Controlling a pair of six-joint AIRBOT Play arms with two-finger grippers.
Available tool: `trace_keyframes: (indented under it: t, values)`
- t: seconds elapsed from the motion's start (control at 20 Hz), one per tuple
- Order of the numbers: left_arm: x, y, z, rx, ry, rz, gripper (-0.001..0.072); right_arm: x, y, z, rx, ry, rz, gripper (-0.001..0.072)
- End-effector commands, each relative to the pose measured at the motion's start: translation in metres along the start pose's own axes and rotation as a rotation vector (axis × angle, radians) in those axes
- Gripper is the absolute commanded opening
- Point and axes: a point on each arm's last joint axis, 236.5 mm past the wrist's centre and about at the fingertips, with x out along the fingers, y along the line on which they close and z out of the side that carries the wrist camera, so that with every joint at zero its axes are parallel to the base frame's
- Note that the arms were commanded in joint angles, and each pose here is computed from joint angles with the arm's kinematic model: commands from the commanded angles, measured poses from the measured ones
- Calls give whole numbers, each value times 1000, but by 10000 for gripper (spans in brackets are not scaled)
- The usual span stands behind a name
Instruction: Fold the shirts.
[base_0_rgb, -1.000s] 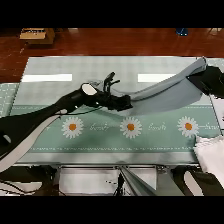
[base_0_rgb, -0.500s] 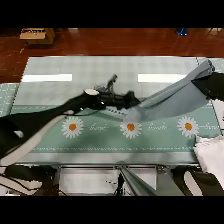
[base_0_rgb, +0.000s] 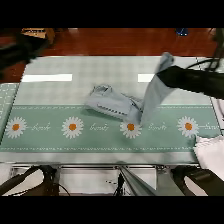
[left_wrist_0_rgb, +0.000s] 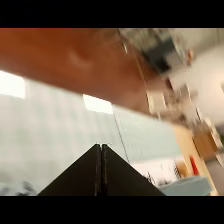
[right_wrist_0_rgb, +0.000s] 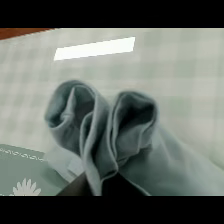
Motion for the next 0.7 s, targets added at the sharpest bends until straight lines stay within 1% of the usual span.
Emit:
trace_keyframes:
  t: [0.0,0.05,0.15,0.25,0.35,0.4,0.55,0.6,0.65]
  values:
    - [-96,-4,34,53,-117,85,25,86,30,-18,-45,-22,53,23]
    - [-106,-7,38,60,-150,102,25,111,32,-28,-50,-22,51,23]
    - [-104,-19,30,81,-138,90,25,157,35,-49,-47,-40,47,23]
    - [-92,-23,5,102,-47,90,26,187,41,-65,58,-74,60,23]
    - [-78,-14,-28,135,89,135,26,202,49,-75,146,-110,67,23]
    - [-73,-10,-41,143,141,159,26,206,53,-79,145,-127,69,23]
    - [-55,-23,-63,174,215,124,26,211,65,-86,130,-152,81,28]
    - [-50,-27,-67,182,226,112,26,211,70,-91,135,-141,89,67]
    - [-47,-29,-69,188,228,107,26,211,76,-97,142,-124,100,129]
